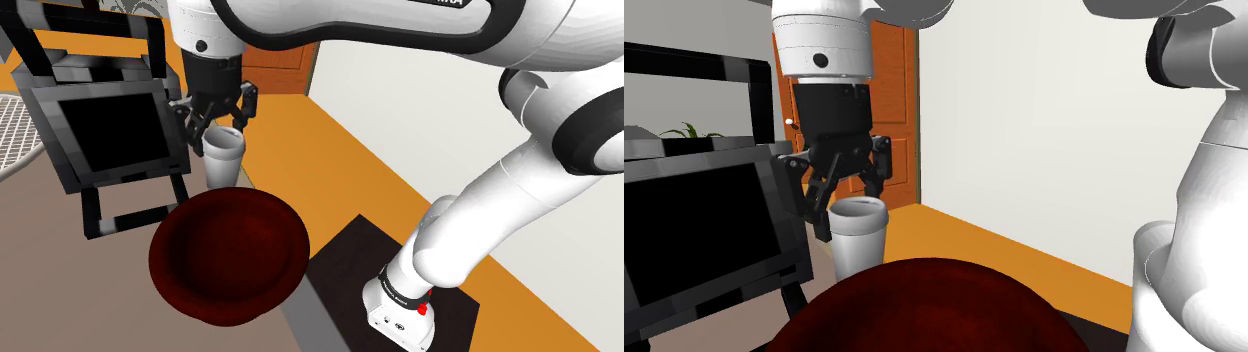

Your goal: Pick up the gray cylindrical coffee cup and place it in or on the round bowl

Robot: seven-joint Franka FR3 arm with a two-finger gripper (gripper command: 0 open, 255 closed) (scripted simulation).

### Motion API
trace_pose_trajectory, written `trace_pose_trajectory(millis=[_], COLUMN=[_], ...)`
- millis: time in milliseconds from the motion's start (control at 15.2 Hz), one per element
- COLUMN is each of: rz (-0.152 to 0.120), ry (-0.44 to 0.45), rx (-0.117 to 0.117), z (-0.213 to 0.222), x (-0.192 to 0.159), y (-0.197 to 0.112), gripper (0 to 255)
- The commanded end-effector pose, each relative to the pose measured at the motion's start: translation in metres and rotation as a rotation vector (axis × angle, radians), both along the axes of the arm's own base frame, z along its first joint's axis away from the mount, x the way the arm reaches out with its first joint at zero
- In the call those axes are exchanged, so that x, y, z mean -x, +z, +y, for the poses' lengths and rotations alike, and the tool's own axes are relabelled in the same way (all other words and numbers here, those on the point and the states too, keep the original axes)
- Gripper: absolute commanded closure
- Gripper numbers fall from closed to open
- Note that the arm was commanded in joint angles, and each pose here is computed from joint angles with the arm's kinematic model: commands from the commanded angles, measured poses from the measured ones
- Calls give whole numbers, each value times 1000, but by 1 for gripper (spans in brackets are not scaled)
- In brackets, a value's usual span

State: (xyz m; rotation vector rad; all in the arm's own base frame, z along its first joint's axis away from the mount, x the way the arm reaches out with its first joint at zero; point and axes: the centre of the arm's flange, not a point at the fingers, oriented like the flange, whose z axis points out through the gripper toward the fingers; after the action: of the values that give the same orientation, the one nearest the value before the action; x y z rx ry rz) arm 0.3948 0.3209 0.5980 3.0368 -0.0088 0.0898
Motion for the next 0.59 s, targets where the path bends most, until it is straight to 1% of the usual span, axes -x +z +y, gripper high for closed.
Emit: trace_pose_trajectory(millis=[0,528], rz=[0,0], ry=[0,0], rx=[0,0], z=[0,0], x=[1,1], y=[9,51], gripper=[255,255])
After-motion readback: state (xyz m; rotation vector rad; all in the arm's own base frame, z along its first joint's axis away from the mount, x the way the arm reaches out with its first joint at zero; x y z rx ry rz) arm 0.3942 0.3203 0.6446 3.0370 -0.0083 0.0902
